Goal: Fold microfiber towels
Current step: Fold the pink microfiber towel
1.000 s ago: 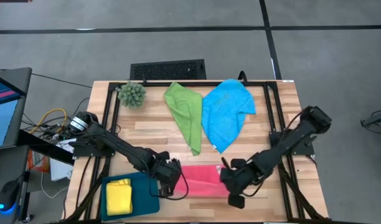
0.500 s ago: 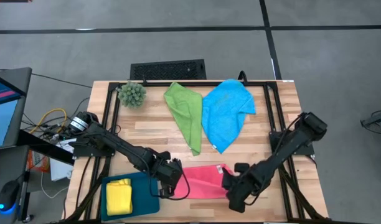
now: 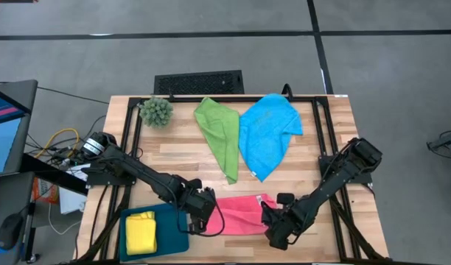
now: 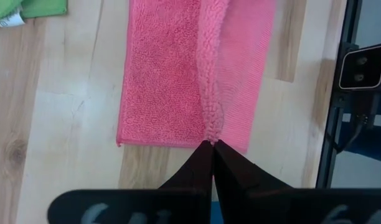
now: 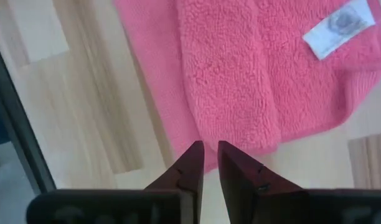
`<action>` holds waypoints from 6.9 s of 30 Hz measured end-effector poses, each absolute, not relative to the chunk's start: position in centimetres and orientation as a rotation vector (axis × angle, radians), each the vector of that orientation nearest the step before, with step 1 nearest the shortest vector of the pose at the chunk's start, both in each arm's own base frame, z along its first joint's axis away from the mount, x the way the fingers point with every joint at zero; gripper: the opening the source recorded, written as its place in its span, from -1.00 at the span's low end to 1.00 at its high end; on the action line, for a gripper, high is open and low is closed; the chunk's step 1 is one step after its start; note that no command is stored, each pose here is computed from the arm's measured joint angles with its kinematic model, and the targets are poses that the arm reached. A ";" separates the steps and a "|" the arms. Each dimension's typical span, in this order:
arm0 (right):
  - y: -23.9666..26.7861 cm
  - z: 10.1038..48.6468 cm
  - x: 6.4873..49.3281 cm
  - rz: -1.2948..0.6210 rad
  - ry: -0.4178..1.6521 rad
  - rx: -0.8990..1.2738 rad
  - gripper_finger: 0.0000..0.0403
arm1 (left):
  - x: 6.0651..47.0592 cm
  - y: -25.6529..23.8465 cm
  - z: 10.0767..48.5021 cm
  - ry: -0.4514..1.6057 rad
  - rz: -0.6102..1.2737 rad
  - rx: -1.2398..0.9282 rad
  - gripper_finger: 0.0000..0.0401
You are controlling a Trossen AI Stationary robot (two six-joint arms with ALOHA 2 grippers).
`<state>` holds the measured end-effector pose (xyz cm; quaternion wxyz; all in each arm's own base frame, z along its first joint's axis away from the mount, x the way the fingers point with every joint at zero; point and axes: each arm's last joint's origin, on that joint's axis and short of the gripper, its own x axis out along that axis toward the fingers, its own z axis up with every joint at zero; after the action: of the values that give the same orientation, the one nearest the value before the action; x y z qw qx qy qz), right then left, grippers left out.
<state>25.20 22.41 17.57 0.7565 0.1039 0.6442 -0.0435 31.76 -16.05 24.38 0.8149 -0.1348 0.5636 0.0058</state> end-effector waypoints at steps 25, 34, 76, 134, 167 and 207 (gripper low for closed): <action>25.6 14.0 22.9 -0.075 1.208 -0.093 -0.64 | 31.7 -15.9 24.4 1.196 0.017 -0.247 -1.00; 25.4 14.0 22.4 -0.092 1.238 -0.128 -0.64 | 31.7 -15.9 24.3 1.197 0.017 -0.247 -1.00; 23.6 17.4 23.4 -0.077 1.240 -0.089 -0.80 | 31.8 -15.9 24.3 1.185 0.035 -0.233 -1.00; 22.4 14.7 23.6 -0.045 1.254 -0.033 -0.95 | 31.8 -15.8 24.3 1.169 0.046 -0.195 -1.00; 17.4 15.4 24.4 -0.163 1.242 0.061 -0.91 | 31.1 -15.5 22.6 1.220 0.132 -0.281 -1.00; 13.2 14.6 26.6 -0.302 1.238 0.184 -0.74 | 30.3 -15.2 20.2 1.275 0.161 -0.341 -0.53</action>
<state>26.61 13.25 14.65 0.7998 0.0856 0.5772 -0.1406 30.30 -15.19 20.16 0.7871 -0.1582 0.5915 0.0748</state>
